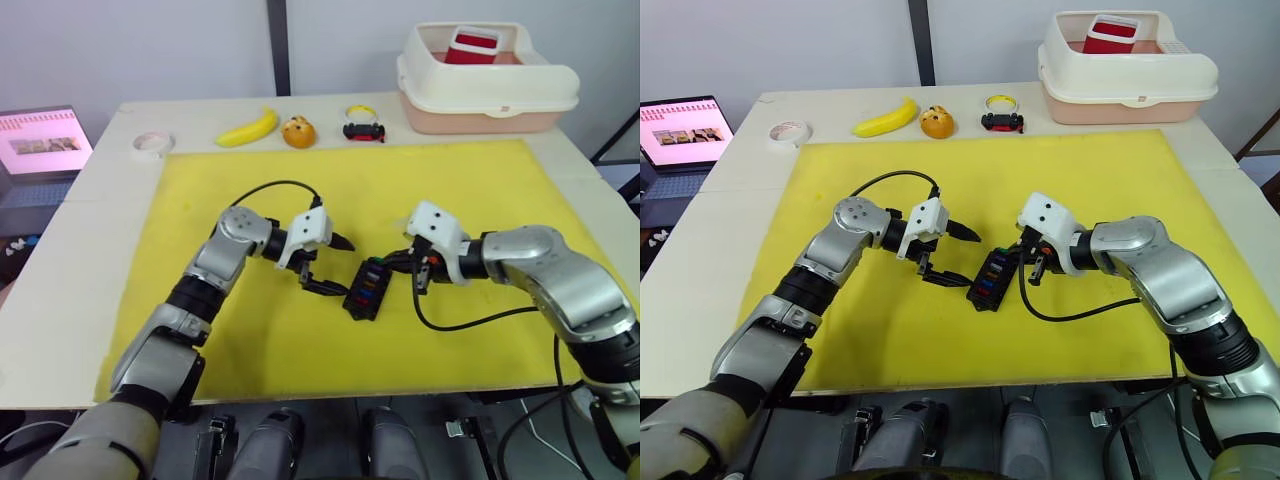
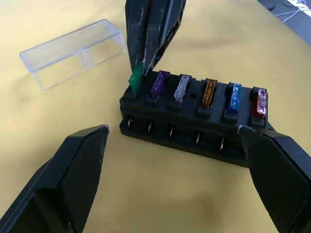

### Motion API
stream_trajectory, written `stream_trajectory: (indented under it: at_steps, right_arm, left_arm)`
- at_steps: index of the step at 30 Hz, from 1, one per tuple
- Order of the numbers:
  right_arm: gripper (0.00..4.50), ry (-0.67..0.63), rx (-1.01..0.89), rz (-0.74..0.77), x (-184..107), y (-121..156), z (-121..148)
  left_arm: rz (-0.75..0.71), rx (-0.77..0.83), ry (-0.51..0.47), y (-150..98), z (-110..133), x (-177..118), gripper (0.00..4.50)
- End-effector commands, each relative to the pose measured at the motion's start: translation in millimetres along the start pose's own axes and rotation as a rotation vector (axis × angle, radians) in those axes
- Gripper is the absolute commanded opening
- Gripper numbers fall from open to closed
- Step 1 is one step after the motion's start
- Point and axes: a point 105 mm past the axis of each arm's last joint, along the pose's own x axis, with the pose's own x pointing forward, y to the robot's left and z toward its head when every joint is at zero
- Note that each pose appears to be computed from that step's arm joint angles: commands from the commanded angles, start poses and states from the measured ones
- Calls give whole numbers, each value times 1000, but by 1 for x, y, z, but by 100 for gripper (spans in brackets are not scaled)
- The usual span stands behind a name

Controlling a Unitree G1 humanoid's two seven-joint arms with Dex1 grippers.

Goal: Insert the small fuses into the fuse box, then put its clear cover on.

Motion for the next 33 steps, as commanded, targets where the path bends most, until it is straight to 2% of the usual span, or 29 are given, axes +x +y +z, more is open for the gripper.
stream_trajectory:
  at_steps: [1,2,3,5,16,19,21,33]
  right_arm:
    - [0,-18,-23,-10,-3,-3,8]
    - [66,-18,-22,-9,-3,-2,9]
    - [93,-23,-21,-6,-4,-2,10]
    - [179,-33,-24,-3,-7,-1,15]
    - [179,-130,-53,-38,-19,-3,37]
    - [93,-143,-45,-34,-19,-1,36]
    - [4,-146,-40,-29,-17,1,33]
    - [1,-128,-9,-33,-5,3,15]
  left_arm:
    - [10,36,-14,1,8,-2,449]
    - [10,35,-14,1,8,-2,450]
    - [10,34,-13,1,8,-2,450]
    - [11,33,-13,1,8,-2,450]
    - [14,30,-14,1,8,-2,450]
    - [16,31,-14,1,8,-2,450]
    - [16,31,-14,1,8,-2,450]
    - [7,29,-6,-1,7,-3,450]
